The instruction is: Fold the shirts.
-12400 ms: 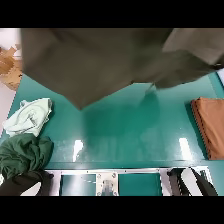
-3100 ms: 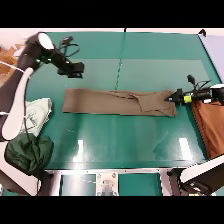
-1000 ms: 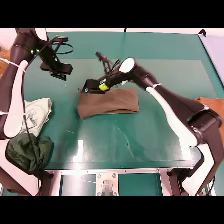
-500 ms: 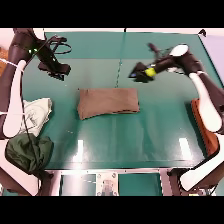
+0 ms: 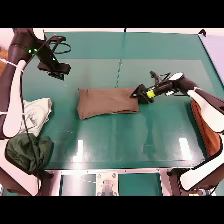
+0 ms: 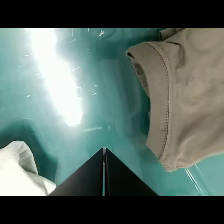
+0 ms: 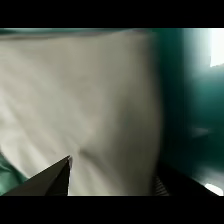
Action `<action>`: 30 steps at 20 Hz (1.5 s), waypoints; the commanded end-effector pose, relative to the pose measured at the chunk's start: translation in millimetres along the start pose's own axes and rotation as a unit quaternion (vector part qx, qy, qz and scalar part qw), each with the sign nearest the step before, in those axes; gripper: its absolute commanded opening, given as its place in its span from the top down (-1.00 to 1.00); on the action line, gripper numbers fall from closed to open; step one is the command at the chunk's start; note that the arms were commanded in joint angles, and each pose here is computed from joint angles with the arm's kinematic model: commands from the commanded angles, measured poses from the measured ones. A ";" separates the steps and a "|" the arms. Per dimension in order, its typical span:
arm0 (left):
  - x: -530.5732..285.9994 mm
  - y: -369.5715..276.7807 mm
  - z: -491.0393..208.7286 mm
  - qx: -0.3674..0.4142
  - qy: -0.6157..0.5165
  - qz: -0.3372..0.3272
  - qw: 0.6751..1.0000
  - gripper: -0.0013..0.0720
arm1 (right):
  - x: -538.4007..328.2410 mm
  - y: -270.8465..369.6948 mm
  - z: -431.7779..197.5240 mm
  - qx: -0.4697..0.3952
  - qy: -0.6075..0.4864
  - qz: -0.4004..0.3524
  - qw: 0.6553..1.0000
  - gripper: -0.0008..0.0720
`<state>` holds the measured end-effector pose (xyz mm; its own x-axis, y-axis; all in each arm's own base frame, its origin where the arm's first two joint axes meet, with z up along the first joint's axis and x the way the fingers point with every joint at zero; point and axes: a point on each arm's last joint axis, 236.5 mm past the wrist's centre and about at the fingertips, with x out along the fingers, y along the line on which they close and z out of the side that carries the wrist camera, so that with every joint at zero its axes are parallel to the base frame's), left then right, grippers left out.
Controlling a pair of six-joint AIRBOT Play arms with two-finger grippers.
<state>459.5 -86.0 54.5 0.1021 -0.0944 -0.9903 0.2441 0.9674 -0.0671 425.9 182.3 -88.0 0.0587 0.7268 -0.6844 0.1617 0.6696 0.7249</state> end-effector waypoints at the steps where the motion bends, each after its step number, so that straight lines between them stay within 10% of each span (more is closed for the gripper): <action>1: -0.6 0.3 -1.8 -0.002 0.003 0.000 1.000 0.91 | 38.3 20.0 -4.5 0.005 -0.012 0.022 1.000 -0.53; 2: -0.6 0.3 -1.8 -0.002 0.003 0.000 1.000 0.91 | 39.5 29.3 -4.1 0.002 -0.012 0.031 0.999 -0.49; 4: -0.6 0.3 -1.8 -0.002 0.003 0.000 1.000 0.91 | 32.6 47.1 -0.6 -0.017 -0.012 0.043 0.999 0.84; 5: -0.6 0.2 -1.8 -0.002 0.003 0.000 1.000 0.91 | 23.1 56.6 4.5 -0.029 -0.019 0.047 0.998 0.92; 17: -0.6 -0.6 -1.6 0.001 0.003 -0.002 1.000 0.91 | -416.8 30.0 48.5 -0.006 -0.365 -0.067 0.929 0.92; 30: -0.6 -3.2 -0.7 0.002 0.001 -0.007 1.000 0.91 | -505.2 -187.0 -170.9 0.439 -0.287 -0.306 0.794 0.92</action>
<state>458.0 -87.5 54.5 0.0955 -0.1018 -0.9902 0.2482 0.9658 -0.0753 260.9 -281.5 151.3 0.3159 -0.0309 -0.9483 0.8486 0.4563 0.2678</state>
